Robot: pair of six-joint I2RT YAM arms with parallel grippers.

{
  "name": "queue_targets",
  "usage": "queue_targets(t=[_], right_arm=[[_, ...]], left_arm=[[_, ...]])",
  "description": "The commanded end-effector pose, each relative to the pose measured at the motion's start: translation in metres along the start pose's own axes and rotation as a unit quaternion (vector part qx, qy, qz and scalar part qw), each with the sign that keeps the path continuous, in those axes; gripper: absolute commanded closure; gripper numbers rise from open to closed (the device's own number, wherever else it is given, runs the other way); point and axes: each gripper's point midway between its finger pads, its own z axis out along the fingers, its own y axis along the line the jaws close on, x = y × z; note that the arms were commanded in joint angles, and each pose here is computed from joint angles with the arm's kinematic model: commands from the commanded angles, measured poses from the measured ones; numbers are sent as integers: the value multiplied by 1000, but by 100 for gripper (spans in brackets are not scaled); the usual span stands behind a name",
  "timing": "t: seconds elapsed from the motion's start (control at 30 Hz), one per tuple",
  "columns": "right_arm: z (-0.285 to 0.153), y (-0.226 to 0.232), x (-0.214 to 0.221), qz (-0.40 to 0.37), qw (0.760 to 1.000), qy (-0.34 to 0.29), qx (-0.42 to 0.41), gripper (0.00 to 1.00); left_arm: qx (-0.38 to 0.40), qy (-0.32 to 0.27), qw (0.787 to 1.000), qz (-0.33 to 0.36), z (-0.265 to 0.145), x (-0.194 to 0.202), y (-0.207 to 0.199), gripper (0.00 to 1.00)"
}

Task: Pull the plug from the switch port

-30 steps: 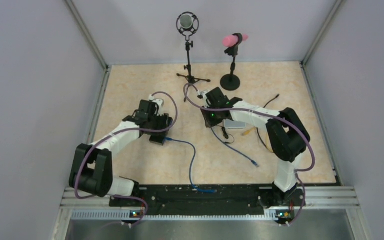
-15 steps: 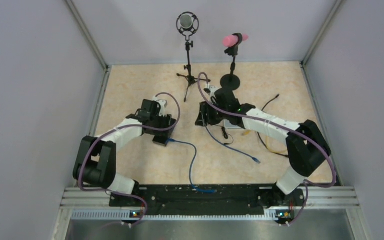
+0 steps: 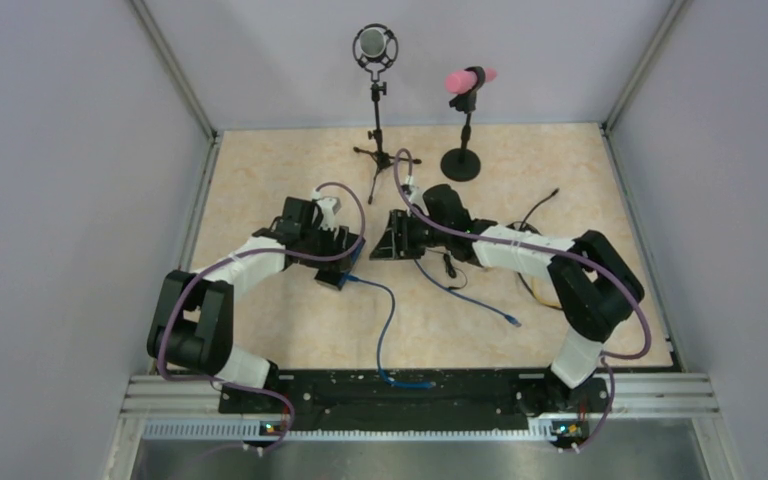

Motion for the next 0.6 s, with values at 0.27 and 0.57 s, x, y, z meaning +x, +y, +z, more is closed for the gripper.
queue_targets(t=[0.27, 0.57], right_arm=[[34, 1, 19, 27, 999, 22, -29, 49], [47, 3, 27, 44, 997, 34, -49, 51]], left_arm=[[62, -65, 996, -1, -6, -36, -26, 100], [69, -69, 995, 0, -9, -37, -29, 100]])
